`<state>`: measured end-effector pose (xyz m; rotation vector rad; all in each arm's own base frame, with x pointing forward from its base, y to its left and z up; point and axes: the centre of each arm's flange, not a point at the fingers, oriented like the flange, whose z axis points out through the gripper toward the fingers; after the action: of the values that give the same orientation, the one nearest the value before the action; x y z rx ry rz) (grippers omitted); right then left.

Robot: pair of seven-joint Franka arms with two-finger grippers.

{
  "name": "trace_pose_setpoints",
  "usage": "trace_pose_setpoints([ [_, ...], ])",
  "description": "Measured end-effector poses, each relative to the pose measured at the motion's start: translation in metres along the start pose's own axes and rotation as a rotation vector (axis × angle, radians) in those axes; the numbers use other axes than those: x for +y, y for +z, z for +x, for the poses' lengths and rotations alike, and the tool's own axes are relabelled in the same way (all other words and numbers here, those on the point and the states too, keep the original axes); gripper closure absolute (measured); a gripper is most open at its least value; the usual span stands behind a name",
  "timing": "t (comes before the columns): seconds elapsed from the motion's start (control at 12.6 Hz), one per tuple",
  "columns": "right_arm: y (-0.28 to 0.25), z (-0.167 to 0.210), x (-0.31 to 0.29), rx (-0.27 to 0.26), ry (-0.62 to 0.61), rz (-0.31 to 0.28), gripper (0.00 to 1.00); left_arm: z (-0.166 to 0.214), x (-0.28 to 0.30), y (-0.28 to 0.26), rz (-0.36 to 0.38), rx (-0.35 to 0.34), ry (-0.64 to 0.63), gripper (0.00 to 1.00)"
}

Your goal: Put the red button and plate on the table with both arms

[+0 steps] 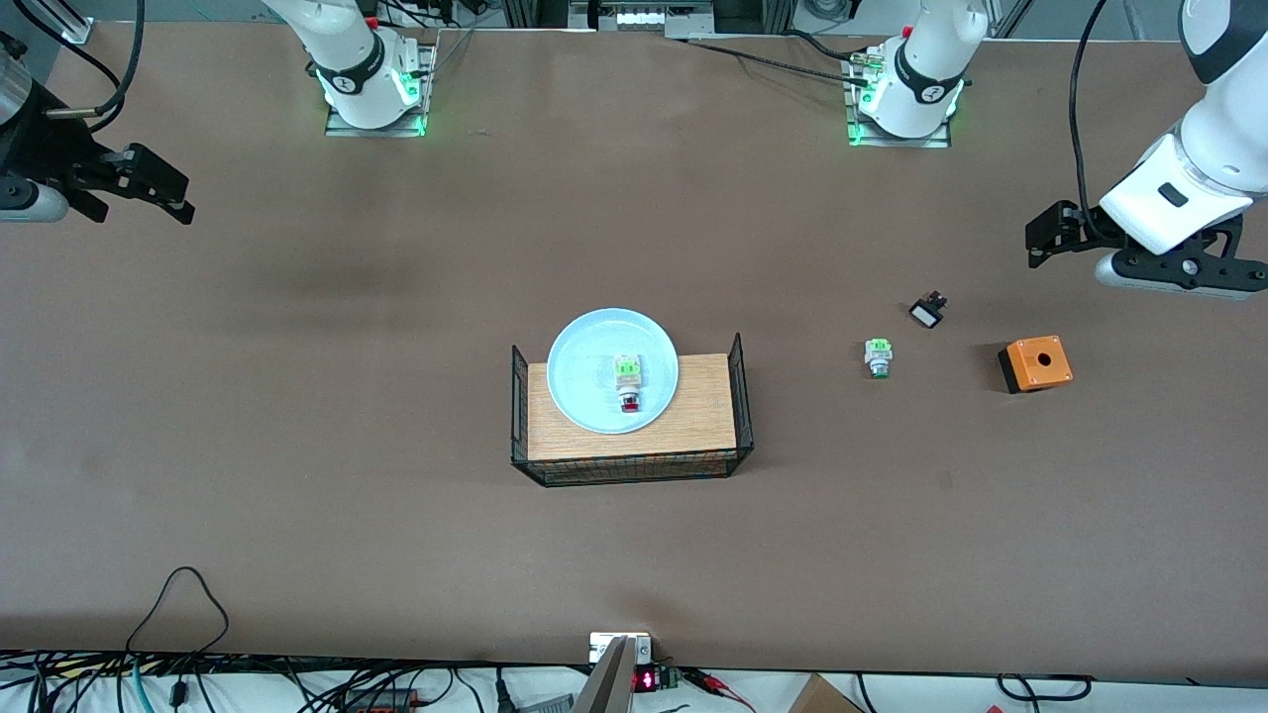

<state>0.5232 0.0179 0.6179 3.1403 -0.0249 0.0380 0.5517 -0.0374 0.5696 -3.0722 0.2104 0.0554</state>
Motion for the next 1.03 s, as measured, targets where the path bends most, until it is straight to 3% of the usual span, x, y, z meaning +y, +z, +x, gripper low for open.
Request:
trace_pose_setpoints([
  [0.63,0.0,-0.001,-0.001,-0.005,-0.011,0.0,0.0,0.0,0.004,0.0,-0.002,-0.003,0.006,0.0],
  [1.03,0.001,-0.001,-0.001,-0.012,-0.012,-0.001,0.0,0.006,0.035,-0.015,-0.077,-0.064,0.05,0.0],
])
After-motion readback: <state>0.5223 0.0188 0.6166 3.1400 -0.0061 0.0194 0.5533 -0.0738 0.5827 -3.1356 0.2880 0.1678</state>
